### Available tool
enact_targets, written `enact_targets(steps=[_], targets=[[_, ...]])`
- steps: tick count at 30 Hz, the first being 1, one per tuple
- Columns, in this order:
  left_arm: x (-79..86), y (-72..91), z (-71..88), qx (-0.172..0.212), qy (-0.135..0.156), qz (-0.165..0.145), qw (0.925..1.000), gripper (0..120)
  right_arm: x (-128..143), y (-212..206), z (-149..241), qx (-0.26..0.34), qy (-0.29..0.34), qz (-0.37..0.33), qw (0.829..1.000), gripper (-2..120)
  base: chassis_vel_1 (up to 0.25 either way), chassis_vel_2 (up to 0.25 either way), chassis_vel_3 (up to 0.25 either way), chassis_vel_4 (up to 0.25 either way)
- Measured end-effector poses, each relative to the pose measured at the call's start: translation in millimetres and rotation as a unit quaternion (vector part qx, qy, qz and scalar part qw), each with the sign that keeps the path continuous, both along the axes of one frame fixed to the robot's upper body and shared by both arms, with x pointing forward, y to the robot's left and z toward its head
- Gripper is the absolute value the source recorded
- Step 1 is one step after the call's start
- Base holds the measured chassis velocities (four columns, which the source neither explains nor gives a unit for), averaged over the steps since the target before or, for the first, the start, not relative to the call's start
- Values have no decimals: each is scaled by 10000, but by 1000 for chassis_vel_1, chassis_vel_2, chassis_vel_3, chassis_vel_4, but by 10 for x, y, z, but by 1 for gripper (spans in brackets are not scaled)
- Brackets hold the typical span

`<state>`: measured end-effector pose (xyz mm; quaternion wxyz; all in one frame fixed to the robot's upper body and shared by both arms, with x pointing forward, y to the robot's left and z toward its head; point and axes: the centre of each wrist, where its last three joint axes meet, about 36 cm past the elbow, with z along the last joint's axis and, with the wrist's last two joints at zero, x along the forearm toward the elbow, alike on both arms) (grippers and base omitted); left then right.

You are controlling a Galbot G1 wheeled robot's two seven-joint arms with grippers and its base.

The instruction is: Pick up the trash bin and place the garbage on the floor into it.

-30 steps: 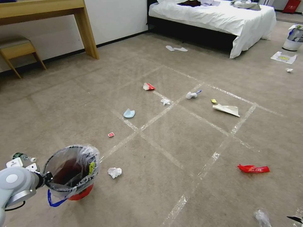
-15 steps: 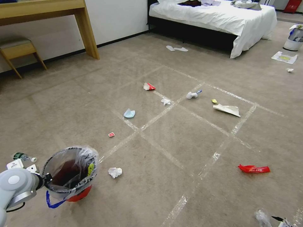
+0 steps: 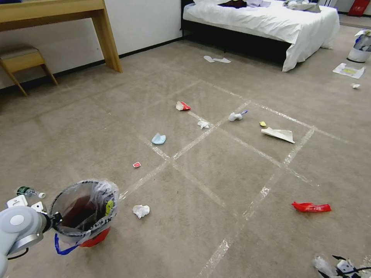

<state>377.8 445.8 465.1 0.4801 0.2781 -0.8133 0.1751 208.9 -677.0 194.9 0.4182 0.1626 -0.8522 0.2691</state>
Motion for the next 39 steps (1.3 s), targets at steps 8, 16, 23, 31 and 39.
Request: enact_targets(steps=[8,16,23,31,39], targets=[[3,5,-15,-6,-9,-7,10000,1,-38,97,-103,0,-16,-262,9997,100,0,0,0,0],[11,16,11,33,-50,1,10000,1,-110,114,-122,12,-107,-569,9983,76,0,0,0,0],[23,6,30,49,-100,7,9999,1,-194,157,-166,63,-142,-642,9978,56,0,0,0,0],[31,12,40,71,-113,5,9999,1,-213,198,-197,109,-221,-668,9975,25,0,0,0,0],[37,7,54,67,-132,-6,9999,1,-165,172,-158,200,-381,-703,9966,0,0,0,0,0]])
